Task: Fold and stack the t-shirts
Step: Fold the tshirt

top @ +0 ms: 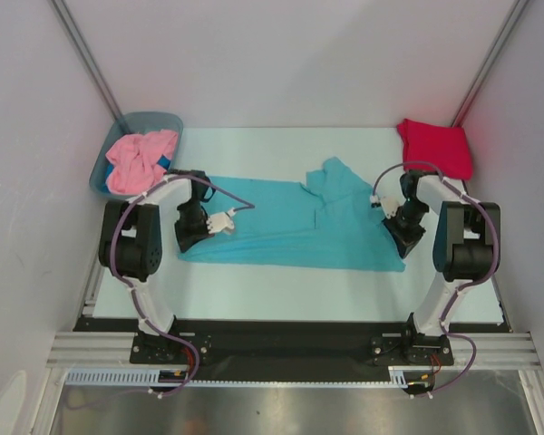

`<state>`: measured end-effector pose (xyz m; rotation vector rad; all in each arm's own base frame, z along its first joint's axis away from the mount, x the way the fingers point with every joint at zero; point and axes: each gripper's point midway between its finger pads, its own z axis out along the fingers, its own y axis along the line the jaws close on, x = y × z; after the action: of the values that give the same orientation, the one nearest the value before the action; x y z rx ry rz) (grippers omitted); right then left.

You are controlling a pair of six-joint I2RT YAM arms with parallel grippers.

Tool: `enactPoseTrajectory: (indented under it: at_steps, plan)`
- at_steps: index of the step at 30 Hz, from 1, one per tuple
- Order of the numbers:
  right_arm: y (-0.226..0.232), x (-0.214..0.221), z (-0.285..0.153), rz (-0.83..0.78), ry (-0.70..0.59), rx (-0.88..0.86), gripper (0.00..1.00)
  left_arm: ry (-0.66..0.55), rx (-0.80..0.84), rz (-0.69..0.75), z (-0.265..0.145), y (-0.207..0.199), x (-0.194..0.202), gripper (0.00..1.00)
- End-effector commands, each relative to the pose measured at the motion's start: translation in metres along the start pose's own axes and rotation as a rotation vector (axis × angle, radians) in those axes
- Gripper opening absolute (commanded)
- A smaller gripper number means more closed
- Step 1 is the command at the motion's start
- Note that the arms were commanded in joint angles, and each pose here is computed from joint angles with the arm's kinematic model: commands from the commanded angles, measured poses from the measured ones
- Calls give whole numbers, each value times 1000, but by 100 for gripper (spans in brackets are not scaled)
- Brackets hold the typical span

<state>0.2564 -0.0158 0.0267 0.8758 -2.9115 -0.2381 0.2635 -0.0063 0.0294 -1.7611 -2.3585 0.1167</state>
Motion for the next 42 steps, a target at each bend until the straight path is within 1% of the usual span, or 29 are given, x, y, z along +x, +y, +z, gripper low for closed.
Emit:
enactPoseTrajectory:
  at_steps: [1,2,5,8,11,12,13,14,17,20,27,31,37,42]
  plan:
    - [-14,-21,-41,-21,-81,87,0,-97,-73,-37,-52,15,-13,2]
    - [-15,-27,-46,-31,-99,92,0,-128,-130,-38,-71,28,-19,9]
    - [-18,-41,-58,-50,-138,120,0,-163,-242,-37,-109,46,-23,9]
    - [-21,-55,-61,-52,-173,126,0,-186,-291,-40,-123,57,-27,10]
    - [-22,-71,-57,-53,-202,125,0,-181,-257,-59,-109,56,-29,11]
    - [-13,-80,-55,-69,-206,118,0,-179,-242,-61,-101,56,-31,10]
    - [-12,-87,-53,-71,-226,119,0,-179,-235,-62,-95,57,-32,4]
    - [-8,-91,-49,-71,-232,105,0,-167,-212,-63,-83,52,-30,0]
    - [6,-106,-33,-97,-232,89,0,-152,-194,-60,-61,52,-30,0]
    - [17,-123,-25,-119,-259,92,0,-148,-191,-65,-48,56,-32,0]
    - [25,-144,-10,-117,-269,75,0,-184,-205,-63,-41,65,-47,0]
    - [24,-148,-3,-108,-263,72,0,-199,-216,-49,-38,70,-56,0]
    - [19,-151,5,-92,-251,87,0,-195,-185,-28,-27,73,-66,0]
    - [19,-151,12,-71,-244,76,0,-217,-198,-14,-33,77,-74,0]
